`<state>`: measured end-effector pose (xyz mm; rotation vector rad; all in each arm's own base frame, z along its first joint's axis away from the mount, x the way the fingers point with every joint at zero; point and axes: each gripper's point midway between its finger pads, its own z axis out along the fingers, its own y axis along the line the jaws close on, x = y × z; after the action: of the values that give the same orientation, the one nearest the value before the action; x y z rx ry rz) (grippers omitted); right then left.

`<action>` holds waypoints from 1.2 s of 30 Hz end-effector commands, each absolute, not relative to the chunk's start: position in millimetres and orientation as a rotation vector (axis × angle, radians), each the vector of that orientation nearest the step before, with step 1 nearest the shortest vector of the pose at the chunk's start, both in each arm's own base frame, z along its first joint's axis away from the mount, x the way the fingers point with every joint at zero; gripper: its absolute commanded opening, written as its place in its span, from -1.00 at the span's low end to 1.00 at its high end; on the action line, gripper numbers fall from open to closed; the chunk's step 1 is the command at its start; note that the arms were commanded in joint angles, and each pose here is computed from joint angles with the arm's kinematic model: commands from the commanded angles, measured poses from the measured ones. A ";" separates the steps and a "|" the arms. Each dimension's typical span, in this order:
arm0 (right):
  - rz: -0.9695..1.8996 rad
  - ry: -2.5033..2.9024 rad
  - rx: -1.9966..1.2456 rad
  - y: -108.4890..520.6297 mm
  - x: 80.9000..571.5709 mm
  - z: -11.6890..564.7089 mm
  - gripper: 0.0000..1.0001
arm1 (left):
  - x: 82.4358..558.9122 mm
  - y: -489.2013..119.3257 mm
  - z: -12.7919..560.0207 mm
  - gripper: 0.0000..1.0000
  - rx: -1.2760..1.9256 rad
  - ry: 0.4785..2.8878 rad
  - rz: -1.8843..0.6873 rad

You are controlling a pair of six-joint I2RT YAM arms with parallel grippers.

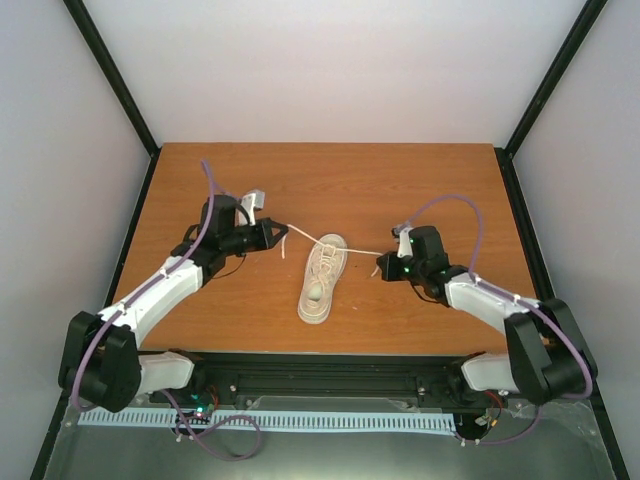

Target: Tie the shoes

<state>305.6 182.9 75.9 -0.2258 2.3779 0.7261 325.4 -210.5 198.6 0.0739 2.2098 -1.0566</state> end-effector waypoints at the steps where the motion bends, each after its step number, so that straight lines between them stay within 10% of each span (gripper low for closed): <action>1: 0.575 2.481 -0.042 144.3 288.0 64.2 -0.94 | 313.8 -181.4 165.4 -0.98 -0.092 2.347 -1.025; 36: 0.550 2.558 0.484 77.6 233.2 46.0 -0.95 | 262.2 -63.3 61.0 -0.98 -0.691 2.501 -0.671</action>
<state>233.8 83.1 53.5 0.4007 2.5633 0.5507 268.0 -77.2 66.8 -0.6186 2.5050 -0.7440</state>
